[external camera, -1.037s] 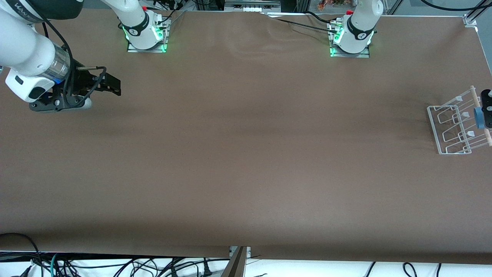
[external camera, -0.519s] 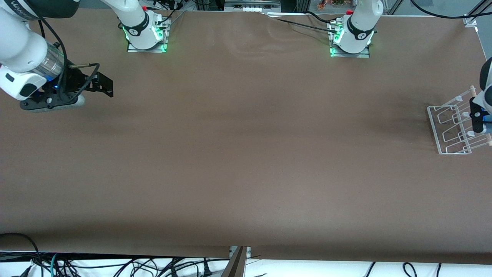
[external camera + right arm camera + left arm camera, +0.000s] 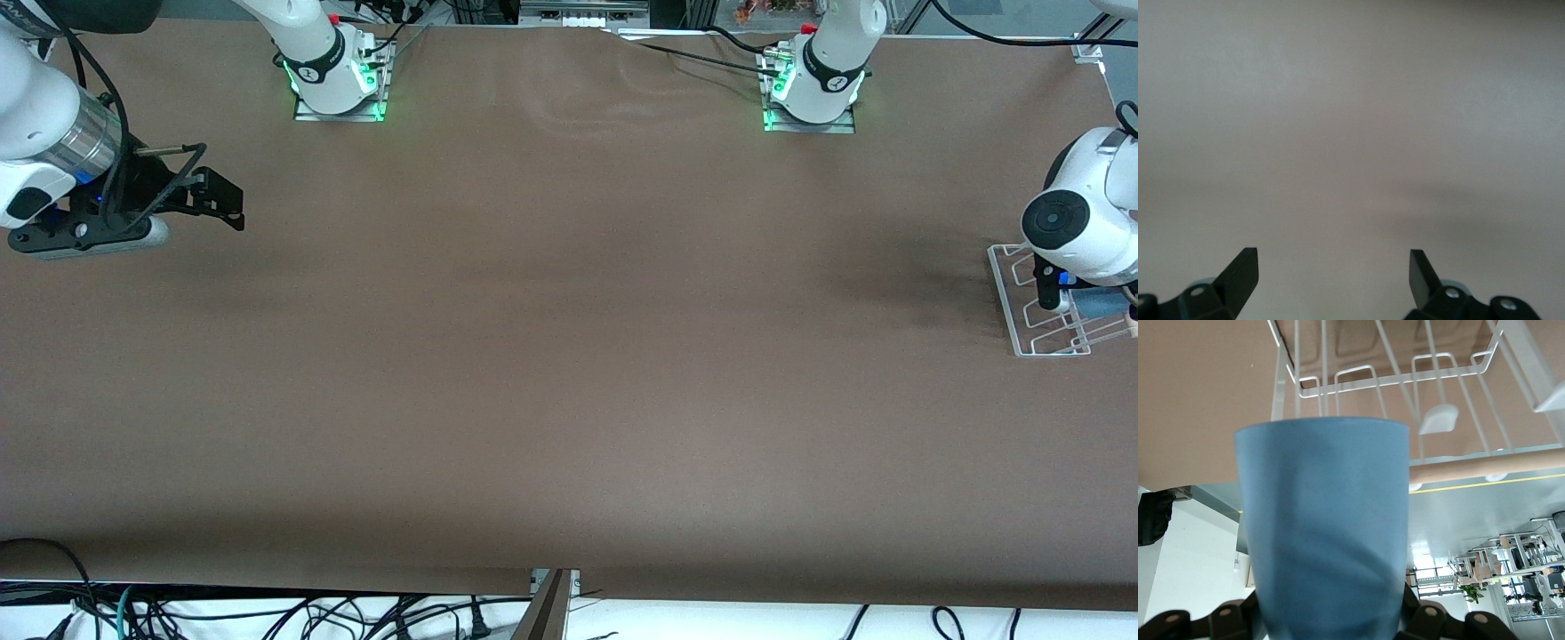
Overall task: Transfer cup to left arm and place on rack
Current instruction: 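Lower the cup with the left gripper onto the wire rack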
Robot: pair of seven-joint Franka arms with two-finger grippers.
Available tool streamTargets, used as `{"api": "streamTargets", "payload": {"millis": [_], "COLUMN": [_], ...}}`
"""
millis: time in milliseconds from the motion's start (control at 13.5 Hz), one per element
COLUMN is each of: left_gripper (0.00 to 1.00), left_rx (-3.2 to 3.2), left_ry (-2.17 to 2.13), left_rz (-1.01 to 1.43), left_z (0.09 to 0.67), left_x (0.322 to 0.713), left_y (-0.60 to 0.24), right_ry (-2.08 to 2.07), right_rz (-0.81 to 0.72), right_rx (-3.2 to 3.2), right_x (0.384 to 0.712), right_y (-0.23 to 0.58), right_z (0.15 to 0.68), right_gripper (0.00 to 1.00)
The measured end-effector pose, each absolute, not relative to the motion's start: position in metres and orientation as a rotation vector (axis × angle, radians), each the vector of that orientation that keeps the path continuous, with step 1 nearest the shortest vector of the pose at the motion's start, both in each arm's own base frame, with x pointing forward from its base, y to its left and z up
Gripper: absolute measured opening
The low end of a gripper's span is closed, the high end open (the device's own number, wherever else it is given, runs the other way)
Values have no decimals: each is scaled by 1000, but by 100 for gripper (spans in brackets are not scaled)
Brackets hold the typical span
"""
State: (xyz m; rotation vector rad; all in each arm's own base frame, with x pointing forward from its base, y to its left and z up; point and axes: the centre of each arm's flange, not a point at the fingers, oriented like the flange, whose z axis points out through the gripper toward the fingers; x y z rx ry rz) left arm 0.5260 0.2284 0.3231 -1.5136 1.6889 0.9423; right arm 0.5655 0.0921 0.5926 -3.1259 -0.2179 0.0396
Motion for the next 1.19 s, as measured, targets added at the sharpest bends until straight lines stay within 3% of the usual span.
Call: {"api": "streamTargets", "payload": {"millis": [593,1185], "left_gripper": [69,69], "left_rx": [-1493,-1337], "left_ry": [1685,1760], "left_rz": [936,1035], "left_z": [339,311], "left_x": [509,483], "left_y": [227,236], "right_ry": [-208,-209], "right_rz": [58,35], "right_rx": [-3129,-3128], "right_x": [573,577], "right_y": [89,91], "right_z": [584,582], "right_gripper": [100,100]}}
